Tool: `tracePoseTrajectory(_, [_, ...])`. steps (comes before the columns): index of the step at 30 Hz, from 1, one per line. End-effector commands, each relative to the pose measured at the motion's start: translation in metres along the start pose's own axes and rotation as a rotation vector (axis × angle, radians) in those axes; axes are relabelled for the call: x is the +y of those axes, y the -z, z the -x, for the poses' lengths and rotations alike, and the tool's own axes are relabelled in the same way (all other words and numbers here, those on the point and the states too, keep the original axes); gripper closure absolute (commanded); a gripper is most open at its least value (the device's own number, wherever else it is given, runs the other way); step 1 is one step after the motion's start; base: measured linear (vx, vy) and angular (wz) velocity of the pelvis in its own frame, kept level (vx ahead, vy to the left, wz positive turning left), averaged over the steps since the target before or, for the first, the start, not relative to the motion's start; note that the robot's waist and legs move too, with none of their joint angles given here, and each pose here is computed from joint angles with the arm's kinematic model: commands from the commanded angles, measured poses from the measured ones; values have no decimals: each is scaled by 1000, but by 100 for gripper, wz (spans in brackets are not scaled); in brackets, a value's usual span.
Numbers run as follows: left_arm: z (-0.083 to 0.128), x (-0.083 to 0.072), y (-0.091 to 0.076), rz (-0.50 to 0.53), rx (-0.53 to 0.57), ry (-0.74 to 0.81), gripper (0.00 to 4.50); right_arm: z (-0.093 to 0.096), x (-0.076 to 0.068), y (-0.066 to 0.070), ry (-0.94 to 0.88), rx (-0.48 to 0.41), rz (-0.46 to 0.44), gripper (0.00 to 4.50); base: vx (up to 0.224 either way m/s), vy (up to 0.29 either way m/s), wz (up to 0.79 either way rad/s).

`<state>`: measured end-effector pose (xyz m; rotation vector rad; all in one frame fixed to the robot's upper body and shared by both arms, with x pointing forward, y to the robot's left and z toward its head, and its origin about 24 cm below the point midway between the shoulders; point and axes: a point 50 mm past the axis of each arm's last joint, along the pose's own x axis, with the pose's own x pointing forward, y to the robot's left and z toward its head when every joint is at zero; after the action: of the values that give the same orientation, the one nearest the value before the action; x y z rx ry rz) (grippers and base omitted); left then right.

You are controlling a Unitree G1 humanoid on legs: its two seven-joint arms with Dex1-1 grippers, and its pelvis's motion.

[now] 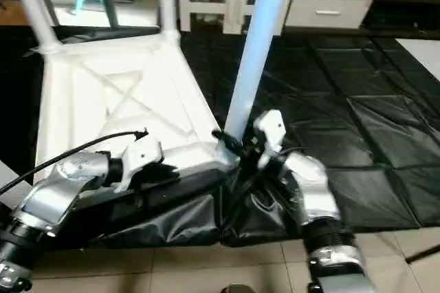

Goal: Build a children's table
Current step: Insert table leg to table base

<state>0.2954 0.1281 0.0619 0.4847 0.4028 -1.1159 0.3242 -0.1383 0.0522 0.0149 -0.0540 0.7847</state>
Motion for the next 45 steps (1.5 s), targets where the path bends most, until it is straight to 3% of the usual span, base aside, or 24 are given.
tracePoseTrajectory(1, [-13, -11, -18, -22, -37, 18, 450, 24, 2, 58, 187, 293, -120, 264, 0, 0, 0])
tracePoseTrajectory(9, [-38, 0, -45, 150, -32, -301, 450, -1, 4, 65, 477, 356, -162, 264, 0, 0, 0])
tracePoseTrajectory(10, [-45, 0, -56, 185, -41, -372, 450, -12, 9, 65, 541, 380, -157, 264, 0, 0, 0])
tracePoseTrajectory(16, [-50, -4, -65, 191, -52, -408, 450, -31, 20, 60, 538, 384, -81, 264, 0, 0, 0])
tracePoseTrajectory(23, [-37, 2, -58, 178, -36, -457, 450, -39, 16, 45, 506, 269, -128, 264, 0, 0, 0])
tracePoseTrajectory(31, [-34, 0, -52, 159, -22, -423, 450, -36, 5, 26, 445, 150, -80, 264, 0, 0, 0])
tracePoseTrajectory(32, [-34, -1, -52, 158, -22, -421, 450, -36, 5, 25, 441, 146, -81, 208, 0, 0, 0])
tracePoseTrajectory(38, [-36, -2, -53, 148, -23, -403, 450, -39, 4, 16, 390, 98, -68, 167, 0, 0, 0])
tracePoseTrajectory(43, [-35, -2, -53, 143, -23, -400, 450, -44, 9, 2, 303, -4, -46, 167, 0, 0, 0])
tracePoseTrajectory(45, [-34, -1, -53, 143, -23, -400, 450, -44, 9, -1, 296, -32, -52, 192, 0, 0, 0])
